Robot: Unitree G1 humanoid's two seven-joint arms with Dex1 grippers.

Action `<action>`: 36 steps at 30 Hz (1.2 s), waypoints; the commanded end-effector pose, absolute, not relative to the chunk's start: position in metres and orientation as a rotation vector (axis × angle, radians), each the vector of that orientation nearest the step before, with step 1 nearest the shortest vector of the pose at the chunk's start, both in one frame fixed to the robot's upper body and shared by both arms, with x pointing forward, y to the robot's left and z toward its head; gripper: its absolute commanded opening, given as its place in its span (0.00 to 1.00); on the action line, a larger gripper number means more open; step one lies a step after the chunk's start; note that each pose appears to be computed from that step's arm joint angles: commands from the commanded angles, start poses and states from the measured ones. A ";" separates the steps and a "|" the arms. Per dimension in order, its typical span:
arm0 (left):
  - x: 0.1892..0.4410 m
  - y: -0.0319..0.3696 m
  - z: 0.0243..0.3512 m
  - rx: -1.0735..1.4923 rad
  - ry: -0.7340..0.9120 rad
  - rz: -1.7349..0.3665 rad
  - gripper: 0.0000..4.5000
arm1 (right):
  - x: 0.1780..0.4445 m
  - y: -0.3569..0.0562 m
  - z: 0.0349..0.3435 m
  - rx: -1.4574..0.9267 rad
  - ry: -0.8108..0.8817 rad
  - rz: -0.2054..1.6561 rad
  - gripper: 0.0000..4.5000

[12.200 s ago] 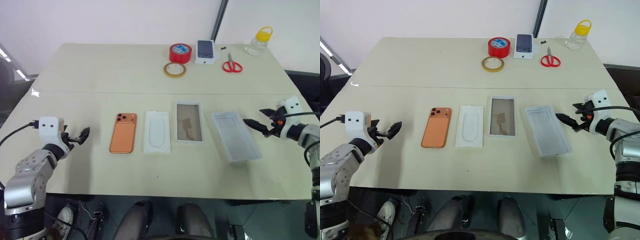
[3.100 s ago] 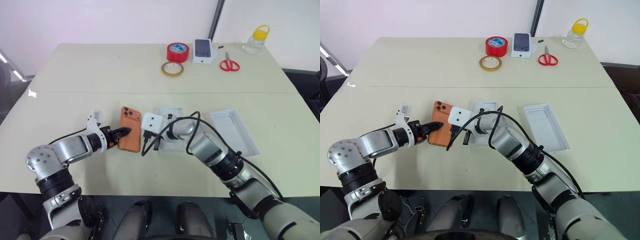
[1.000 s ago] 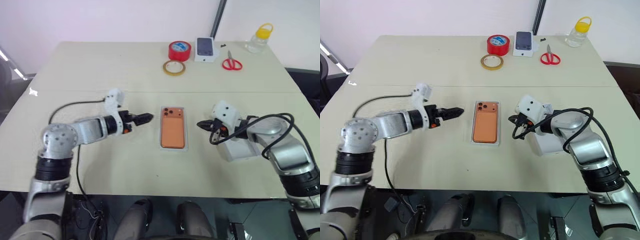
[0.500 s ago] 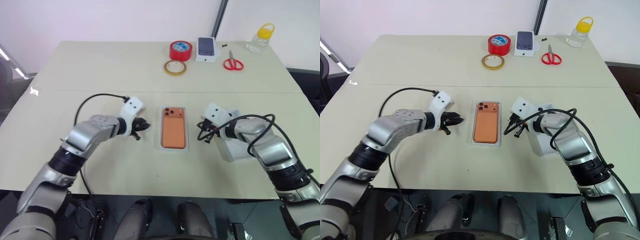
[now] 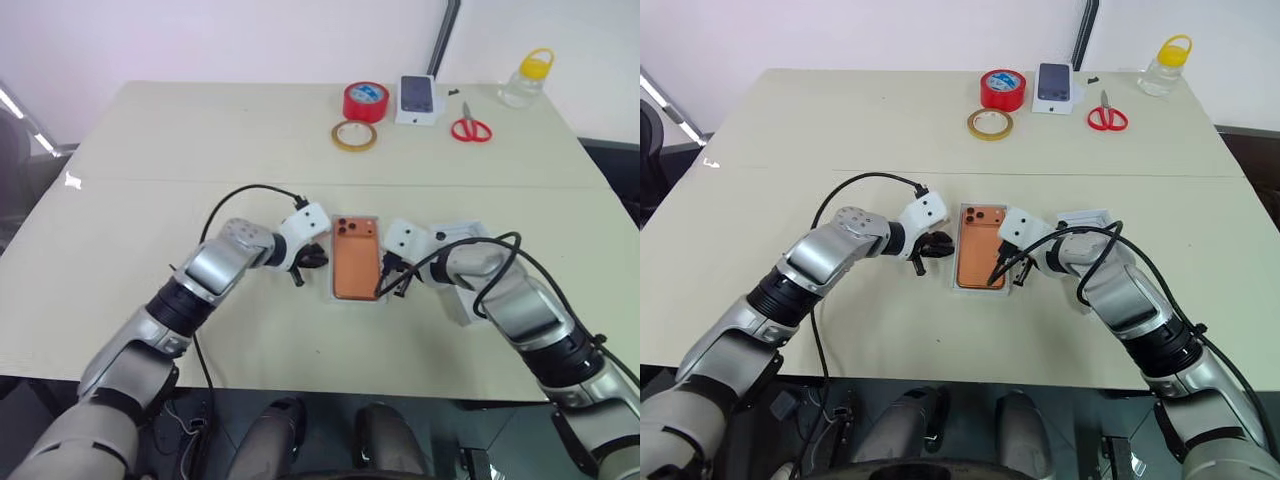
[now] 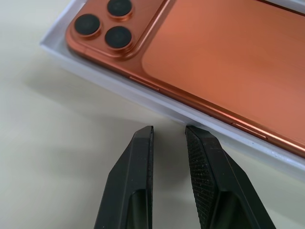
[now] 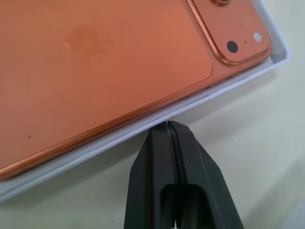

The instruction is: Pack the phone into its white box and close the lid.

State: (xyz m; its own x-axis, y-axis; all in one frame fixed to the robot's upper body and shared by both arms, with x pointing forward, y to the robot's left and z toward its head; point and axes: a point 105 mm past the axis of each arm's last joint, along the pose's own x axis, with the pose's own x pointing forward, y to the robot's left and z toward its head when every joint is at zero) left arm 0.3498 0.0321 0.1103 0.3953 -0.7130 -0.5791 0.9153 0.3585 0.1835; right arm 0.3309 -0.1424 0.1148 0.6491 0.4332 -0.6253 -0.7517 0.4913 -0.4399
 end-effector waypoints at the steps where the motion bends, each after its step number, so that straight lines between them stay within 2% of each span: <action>1: 0.320 -0.021 0.115 0.536 0.374 -1.313 0.25 | 0.318 -0.135 0.131 -0.771 0.406 0.806 0.00; 8: 0.302 -0.059 0.114 0.502 0.364 -1.416 0.25 | 0.286 -0.175 0.128 -0.805 0.510 0.764 0.00; 14: 0.293 -0.067 0.112 0.486 0.372 -1.450 0.25 | 0.279 -0.188 0.126 -0.799 0.539 0.715 0.00; 21: 0.303 -0.049 0.119 0.467 0.358 -1.393 0.25 | 0.278 -0.207 0.137 -0.825 0.546 0.678 0.00; 28: 0.331 -0.004 0.152 0.389 0.231 -1.237 0.25 | 0.265 -0.228 0.167 -0.814 0.551 0.700 0.00; 30: 0.335 0.010 0.160 0.391 0.182 -1.211 0.25 | 0.265 -0.232 0.171 -0.723 0.571 0.692 0.00; 33: 0.335 0.023 0.167 0.392 0.122 -1.207 0.24 | 0.269 -0.237 0.166 -0.584 0.623 0.645 0.18; 34: 0.332 0.025 0.169 0.389 0.101 -1.224 0.24 | 0.270 -0.238 0.163 -0.551 0.642 0.624 0.31; 36: 0.326 0.027 0.172 0.393 0.058 -1.258 0.24 | 0.271 -0.239 0.158 -0.502 0.668 0.595 0.50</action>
State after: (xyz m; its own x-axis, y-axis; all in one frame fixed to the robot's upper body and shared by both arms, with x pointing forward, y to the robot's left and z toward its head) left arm 0.3339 0.0307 0.1518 0.3496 -0.8756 -0.3333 0.9337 0.2962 0.2011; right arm 0.2704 -0.2388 0.1557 0.6239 0.3483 -0.6996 -0.6718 0.6963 -0.2525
